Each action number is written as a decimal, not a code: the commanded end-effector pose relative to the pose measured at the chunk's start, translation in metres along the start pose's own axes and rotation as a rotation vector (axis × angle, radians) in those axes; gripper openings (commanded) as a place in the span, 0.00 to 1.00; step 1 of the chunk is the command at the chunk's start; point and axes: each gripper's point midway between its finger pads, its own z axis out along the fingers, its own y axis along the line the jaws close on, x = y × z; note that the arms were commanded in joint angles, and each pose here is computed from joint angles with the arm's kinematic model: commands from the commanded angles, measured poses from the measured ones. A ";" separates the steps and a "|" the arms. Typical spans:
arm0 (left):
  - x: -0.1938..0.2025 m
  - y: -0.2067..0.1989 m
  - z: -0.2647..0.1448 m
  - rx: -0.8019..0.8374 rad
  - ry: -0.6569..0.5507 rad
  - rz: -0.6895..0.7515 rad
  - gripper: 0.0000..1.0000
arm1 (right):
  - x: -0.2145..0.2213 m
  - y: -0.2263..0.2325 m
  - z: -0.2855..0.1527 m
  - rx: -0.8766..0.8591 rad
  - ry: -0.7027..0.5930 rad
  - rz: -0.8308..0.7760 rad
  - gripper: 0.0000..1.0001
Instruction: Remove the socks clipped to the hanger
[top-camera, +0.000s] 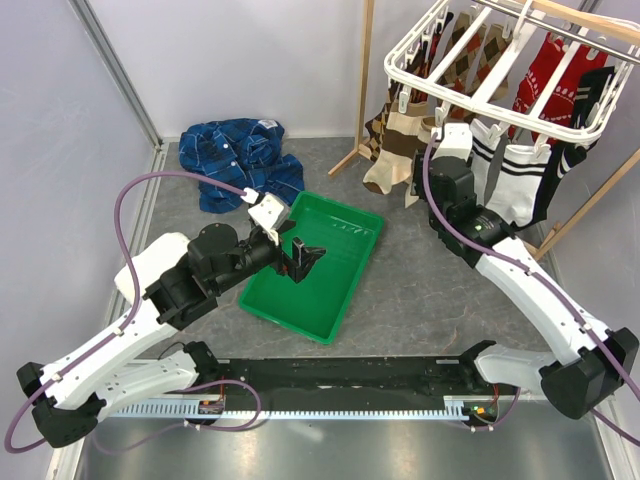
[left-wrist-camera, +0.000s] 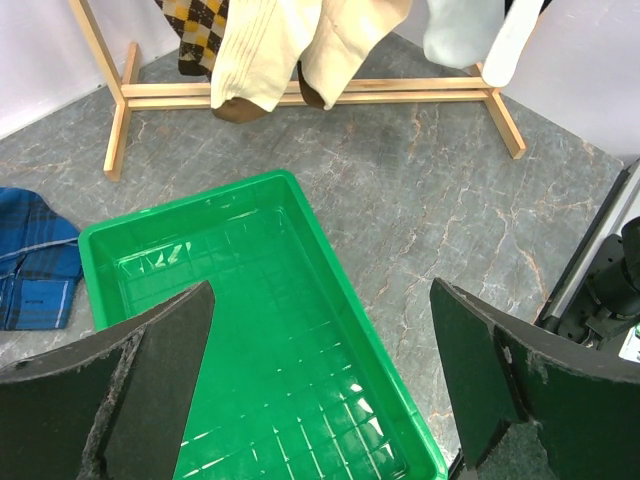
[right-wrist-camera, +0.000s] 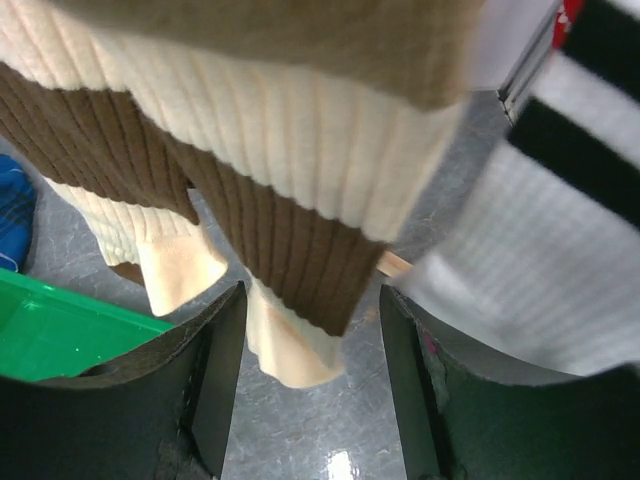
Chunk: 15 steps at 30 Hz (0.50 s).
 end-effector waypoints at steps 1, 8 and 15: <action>-0.011 -0.001 -0.002 0.007 -0.036 0.035 0.95 | 0.004 0.008 0.011 -0.020 -0.007 -0.007 0.63; -0.011 -0.002 -0.002 0.012 -0.036 0.032 0.95 | 0.012 0.017 0.017 -0.062 -0.002 -0.016 0.47; -0.035 -0.007 0.007 0.019 -0.067 -0.029 0.92 | -0.025 0.025 -0.017 -0.209 -0.067 0.074 0.00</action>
